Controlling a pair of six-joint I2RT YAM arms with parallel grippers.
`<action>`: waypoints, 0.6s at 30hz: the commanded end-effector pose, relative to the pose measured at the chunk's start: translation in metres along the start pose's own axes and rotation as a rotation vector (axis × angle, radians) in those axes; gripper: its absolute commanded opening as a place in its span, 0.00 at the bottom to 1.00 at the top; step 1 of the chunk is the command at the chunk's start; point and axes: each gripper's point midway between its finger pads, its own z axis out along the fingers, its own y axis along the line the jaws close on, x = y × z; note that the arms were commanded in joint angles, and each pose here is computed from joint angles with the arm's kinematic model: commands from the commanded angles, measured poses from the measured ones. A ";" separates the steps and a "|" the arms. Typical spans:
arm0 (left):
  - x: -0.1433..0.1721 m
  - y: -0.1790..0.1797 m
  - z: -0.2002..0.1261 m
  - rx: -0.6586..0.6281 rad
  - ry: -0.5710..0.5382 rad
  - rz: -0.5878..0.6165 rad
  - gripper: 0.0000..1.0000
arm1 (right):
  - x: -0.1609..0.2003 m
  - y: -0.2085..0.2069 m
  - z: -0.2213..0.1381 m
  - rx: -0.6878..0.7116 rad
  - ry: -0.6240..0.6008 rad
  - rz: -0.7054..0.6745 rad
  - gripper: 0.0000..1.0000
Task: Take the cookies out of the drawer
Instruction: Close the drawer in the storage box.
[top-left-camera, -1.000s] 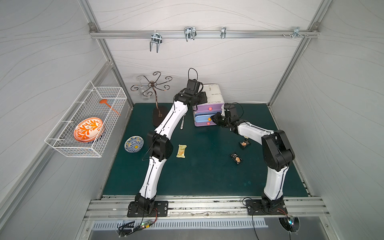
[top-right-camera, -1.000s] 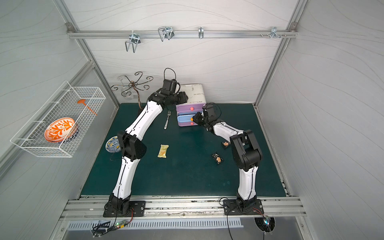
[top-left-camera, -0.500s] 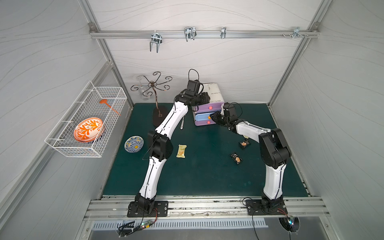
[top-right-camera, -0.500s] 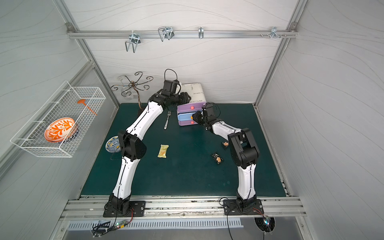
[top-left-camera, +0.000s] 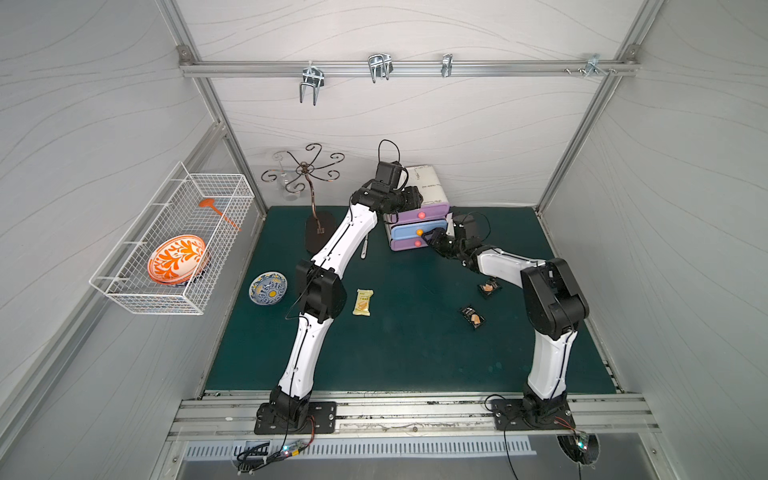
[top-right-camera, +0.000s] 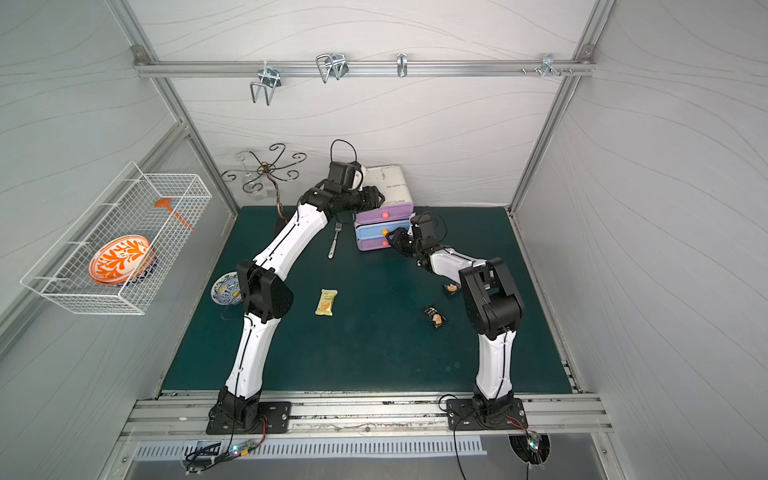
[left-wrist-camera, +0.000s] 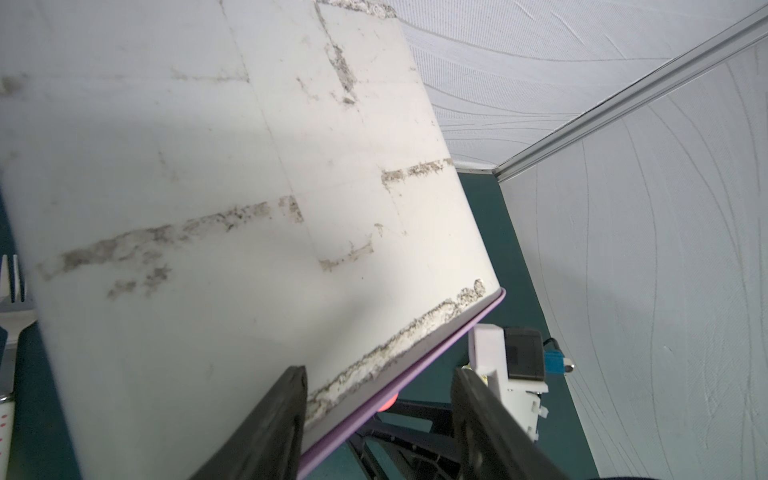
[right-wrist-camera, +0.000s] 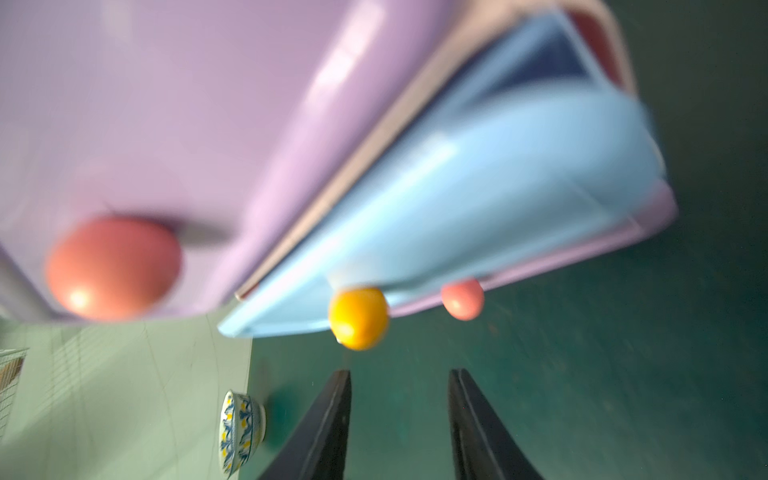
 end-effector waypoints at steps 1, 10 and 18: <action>0.058 0.046 0.027 -0.117 0.192 -0.062 0.62 | 0.002 0.011 -0.018 -0.076 -0.002 0.024 0.44; 0.051 0.037 0.021 -0.078 0.182 -0.083 0.65 | 0.015 -0.022 0.021 -0.116 0.033 0.150 0.53; 0.053 0.037 0.022 -0.062 0.192 -0.093 0.66 | 0.013 -0.042 0.056 -0.138 0.019 0.214 0.56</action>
